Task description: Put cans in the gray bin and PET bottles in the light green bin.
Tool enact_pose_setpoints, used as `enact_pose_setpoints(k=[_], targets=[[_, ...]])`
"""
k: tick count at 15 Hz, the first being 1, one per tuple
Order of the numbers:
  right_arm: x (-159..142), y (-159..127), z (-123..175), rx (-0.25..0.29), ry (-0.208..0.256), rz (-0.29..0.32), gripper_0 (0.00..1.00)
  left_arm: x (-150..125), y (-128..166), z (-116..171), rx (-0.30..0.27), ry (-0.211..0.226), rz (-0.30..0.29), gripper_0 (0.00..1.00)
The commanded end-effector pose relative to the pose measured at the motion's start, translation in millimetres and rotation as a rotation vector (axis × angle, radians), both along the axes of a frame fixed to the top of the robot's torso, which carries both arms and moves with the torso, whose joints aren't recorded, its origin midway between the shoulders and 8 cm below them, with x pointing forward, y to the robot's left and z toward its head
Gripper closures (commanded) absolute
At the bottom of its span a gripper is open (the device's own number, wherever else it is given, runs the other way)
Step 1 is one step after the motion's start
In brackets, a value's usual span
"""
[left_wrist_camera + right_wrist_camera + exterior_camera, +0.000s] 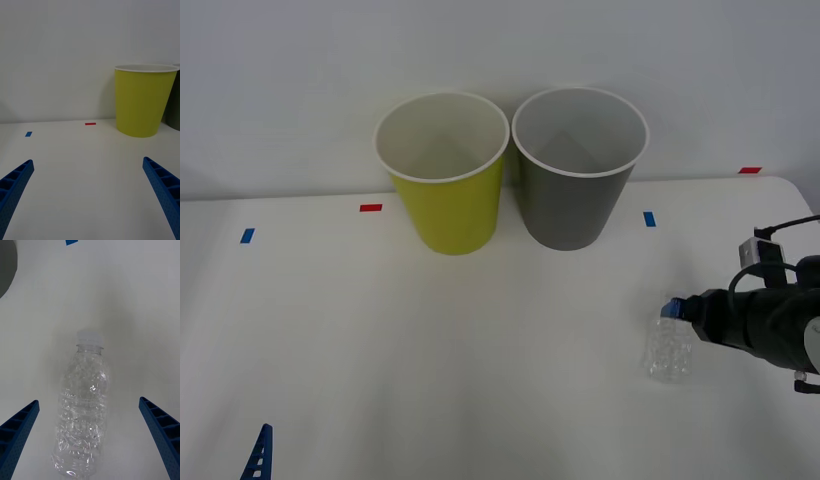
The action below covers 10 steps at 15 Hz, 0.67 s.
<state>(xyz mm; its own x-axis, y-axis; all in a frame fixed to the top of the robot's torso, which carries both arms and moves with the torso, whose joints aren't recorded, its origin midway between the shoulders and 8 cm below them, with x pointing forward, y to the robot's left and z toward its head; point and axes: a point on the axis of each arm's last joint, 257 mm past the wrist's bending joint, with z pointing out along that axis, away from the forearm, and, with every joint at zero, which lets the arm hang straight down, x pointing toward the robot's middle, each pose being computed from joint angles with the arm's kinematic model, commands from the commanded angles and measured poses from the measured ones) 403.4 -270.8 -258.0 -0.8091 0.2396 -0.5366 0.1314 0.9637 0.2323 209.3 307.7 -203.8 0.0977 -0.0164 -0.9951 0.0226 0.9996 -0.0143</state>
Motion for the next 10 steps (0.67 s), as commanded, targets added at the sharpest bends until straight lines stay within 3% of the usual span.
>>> enact_pose_setpoints(k=[1,10], targets=[[9,4,-4,0.034,0.027,0.008,0.08,0,0,0,0.000,0.000,0.000,0.00],[17,-1,-21,0.076,0.098,-0.020,0.08,0,0,0,0.000,0.000,0.000,0.00]])
